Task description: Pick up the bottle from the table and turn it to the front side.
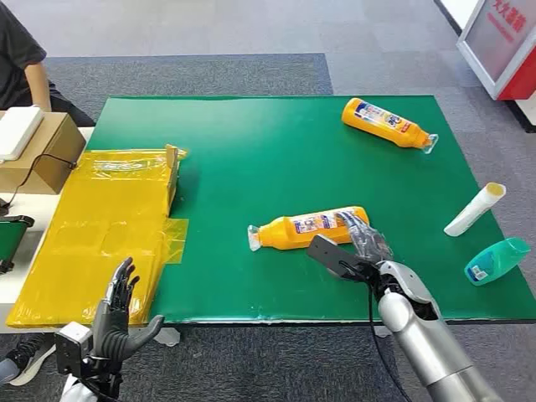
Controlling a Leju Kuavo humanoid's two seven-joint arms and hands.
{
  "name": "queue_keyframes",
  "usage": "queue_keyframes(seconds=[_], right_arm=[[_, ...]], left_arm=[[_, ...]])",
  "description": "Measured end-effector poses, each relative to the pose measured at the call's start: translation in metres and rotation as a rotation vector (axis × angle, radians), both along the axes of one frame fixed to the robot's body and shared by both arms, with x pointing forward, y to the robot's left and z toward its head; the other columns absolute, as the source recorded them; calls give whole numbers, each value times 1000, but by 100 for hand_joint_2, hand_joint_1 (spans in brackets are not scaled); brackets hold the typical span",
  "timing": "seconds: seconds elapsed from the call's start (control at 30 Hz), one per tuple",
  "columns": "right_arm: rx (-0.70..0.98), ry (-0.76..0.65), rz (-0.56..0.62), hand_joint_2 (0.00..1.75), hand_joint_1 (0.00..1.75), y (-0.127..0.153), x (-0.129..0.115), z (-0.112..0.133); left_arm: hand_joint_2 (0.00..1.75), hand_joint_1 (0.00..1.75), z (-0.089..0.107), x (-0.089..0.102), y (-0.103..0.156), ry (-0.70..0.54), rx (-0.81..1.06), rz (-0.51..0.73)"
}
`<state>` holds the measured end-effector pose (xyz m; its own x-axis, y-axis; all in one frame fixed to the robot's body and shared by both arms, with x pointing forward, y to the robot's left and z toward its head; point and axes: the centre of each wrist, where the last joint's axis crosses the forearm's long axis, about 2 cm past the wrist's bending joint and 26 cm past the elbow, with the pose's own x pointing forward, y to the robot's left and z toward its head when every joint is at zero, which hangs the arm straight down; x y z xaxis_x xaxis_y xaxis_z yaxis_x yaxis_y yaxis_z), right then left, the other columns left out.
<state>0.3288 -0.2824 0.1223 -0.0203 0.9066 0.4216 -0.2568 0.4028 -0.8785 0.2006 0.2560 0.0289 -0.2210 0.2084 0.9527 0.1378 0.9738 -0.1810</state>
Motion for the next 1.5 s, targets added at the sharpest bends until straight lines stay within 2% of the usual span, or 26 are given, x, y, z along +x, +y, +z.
queue_keyframes(seconds=[0.27, 0.57, 0.77, 0.97, 1.5], right_arm=[[-39, 0, 7, 175, 0, 0, 23, 9], [-69, 10, 18, 175, 0, 2, 33, 14], [-129, 126, 74, 175, 0, 4, 54, 20], [-188, 168, 81, 175, 0, 2, 72, 23], [-248, 192, 73, 175, 0, 3, 84, 21]], left_arm=[[175, 0, -3, 2, -1, 10, 5, -6], [175, 0, -6, 0, -2, 23, 2, -11], [175, 0, -6, 5, -2, 9, -3, -14], [175, 0, -8, 8, -3, 10, -17, -25], [175, 0, -13, 8, -4, 22, -24, -32]])
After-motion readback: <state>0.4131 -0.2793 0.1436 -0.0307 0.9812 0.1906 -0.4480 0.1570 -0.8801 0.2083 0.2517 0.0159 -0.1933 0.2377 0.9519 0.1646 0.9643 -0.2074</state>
